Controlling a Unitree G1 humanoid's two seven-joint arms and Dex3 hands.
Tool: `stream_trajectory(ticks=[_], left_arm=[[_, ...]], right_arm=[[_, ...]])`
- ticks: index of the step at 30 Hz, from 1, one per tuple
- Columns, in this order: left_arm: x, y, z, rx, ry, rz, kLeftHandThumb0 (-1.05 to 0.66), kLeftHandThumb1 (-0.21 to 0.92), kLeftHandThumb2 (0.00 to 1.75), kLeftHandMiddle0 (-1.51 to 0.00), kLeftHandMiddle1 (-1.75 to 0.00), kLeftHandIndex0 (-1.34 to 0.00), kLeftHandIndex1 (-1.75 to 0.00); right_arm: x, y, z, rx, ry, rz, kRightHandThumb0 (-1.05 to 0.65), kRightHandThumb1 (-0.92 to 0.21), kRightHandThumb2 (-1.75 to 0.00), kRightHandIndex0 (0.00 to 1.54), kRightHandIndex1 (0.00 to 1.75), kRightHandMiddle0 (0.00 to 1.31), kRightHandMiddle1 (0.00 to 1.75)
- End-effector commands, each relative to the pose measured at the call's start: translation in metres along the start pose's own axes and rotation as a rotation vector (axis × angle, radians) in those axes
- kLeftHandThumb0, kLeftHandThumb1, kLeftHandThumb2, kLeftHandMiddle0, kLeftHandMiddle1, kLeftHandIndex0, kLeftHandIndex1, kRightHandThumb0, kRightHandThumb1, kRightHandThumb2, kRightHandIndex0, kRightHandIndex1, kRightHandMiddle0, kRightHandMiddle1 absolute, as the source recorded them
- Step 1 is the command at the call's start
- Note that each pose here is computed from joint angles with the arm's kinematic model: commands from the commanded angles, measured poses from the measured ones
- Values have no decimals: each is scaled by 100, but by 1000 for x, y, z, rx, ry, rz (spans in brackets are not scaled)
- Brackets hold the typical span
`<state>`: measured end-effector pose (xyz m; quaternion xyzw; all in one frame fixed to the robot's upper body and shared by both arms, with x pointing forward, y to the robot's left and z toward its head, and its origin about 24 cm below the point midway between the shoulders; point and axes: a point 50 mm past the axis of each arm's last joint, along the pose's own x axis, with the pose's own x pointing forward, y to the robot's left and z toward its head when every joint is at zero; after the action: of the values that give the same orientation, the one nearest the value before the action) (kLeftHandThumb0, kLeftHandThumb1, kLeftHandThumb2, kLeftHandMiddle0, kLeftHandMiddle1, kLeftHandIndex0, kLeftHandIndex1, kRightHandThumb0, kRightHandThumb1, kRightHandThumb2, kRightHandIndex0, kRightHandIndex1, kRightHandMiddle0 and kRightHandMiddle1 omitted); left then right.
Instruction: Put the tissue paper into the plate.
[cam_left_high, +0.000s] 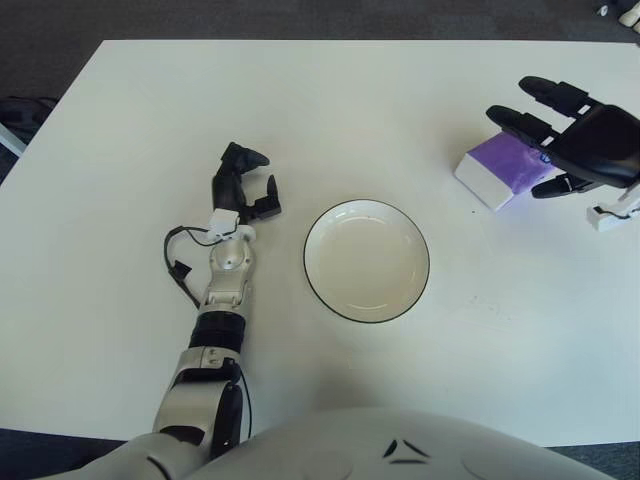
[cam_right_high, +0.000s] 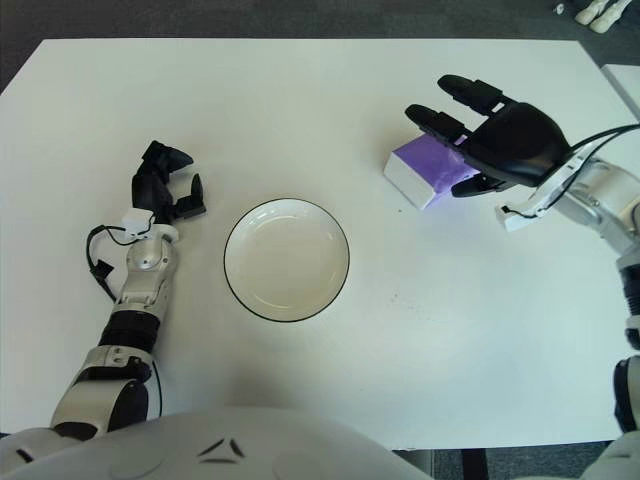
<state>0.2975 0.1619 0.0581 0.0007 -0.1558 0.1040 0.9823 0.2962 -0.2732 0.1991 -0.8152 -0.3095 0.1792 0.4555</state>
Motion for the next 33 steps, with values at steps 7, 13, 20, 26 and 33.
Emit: stream_trajectory(ticks=[7, 13, 20, 26, 33], left_arm=[[-32, 4, -31, 21, 161, 15, -1, 24, 135, -70, -154, -51, -175], [-33, 4, -31, 20, 165, 27, -1, 26, 133, -68, -155, -50, -175], [-34, 5, -31, 24, 163, 37, -1, 26, 132, -69, -154, -49, -175], [-35, 5, -30, 25, 158, 43, -1, 26, 132, -68, -154, -50, -175], [-36, 7, -29, 36, 153, 47, -1, 25, 134, -69, -153, -51, -175]], right_arm=[[8, -1, -7, -99, -103, -26, -105, -70, -69, 0, 0, 0, 1], [14, 6, -8, -129, -138, -39, -105, -67, -73, 0, 0, 0, 2], [20, 11, -8, -165, -188, -46, -105, -67, -74, 0, 0, 0, 1], [25, 15, -7, -173, -228, -46, -105, -69, -75, 0, 0, 0, 0], [35, 31, 4, -149, -262, -30, -105, -71, -74, 0, 0, 0, 0]])
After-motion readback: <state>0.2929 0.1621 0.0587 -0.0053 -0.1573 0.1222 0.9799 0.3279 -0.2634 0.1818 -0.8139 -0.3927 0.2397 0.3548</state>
